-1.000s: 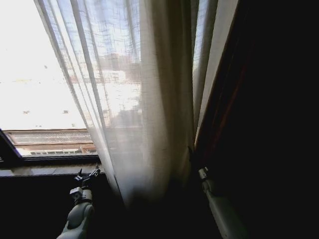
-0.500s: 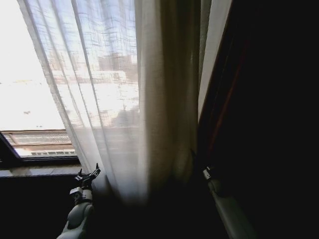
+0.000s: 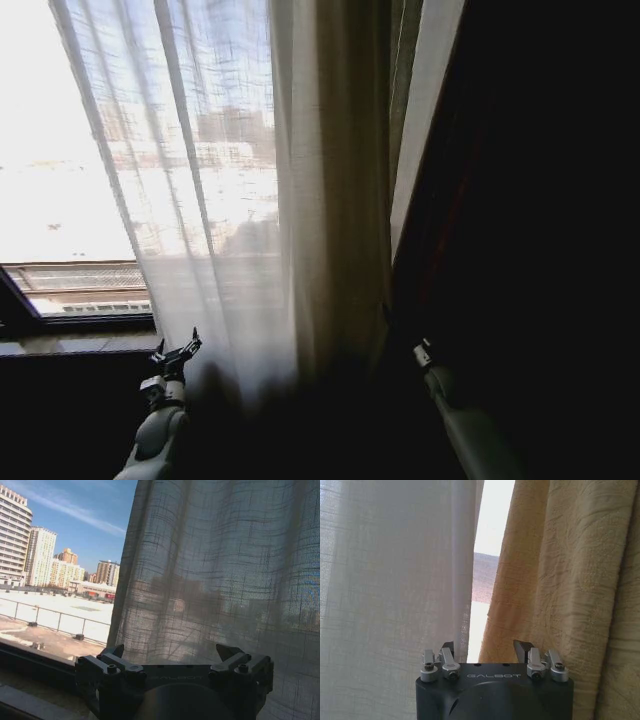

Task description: Open the curtains by pulling them apart, changing their state from closed to fully open.

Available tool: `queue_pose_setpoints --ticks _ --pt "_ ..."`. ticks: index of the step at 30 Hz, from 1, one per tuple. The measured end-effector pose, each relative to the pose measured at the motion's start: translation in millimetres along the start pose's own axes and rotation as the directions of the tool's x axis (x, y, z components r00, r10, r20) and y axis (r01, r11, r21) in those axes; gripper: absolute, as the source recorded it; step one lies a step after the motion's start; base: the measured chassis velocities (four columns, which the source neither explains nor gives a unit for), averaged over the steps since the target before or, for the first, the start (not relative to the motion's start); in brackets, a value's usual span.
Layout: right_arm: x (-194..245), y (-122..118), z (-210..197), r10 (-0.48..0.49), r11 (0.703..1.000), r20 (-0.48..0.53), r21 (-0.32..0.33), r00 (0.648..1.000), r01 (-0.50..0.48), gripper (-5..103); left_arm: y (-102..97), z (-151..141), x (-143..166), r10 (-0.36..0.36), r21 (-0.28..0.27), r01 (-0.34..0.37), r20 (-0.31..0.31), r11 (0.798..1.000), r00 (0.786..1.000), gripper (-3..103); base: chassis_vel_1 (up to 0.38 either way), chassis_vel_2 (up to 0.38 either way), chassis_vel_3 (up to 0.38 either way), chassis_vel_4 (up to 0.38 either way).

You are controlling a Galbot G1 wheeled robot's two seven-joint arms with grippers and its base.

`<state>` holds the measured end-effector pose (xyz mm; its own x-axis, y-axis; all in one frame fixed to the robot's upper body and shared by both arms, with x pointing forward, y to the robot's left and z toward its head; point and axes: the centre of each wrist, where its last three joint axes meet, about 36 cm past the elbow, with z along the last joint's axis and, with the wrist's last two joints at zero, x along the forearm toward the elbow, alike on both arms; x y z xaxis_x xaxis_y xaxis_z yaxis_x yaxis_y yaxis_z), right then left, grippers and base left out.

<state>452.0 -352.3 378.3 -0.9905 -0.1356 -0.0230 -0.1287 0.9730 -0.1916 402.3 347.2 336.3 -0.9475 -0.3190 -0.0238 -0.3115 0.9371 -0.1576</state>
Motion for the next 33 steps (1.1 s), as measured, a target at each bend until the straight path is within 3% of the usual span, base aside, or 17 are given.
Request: queue_pose_setpoints --ticks 5,11,33 --pt "21 0 -1 0.019 0.999 0.001 -0.037 1.0 -0.019 80 0.0 0 0 0.0 0.0 0.0 0.0 1.0 1.0 100 0.0 0.0 0.0 0.0" --pt "43 3 -3 0.005 0.999 -0.001 -0.046 1.0 -0.005 99 0.0 0 0 0.0 0.0 0.0 0.0 1.0 1.0 100 0.0 0.0 0.0 0.0" --pt "50 22 -7 -0.064 0.997 0.047 -0.047 0.997 0.066 100 0.0 0 0 0.0 0.0 0.0 0.0 1.0 1.0 100 0.0 0.0 0.0 0.0"
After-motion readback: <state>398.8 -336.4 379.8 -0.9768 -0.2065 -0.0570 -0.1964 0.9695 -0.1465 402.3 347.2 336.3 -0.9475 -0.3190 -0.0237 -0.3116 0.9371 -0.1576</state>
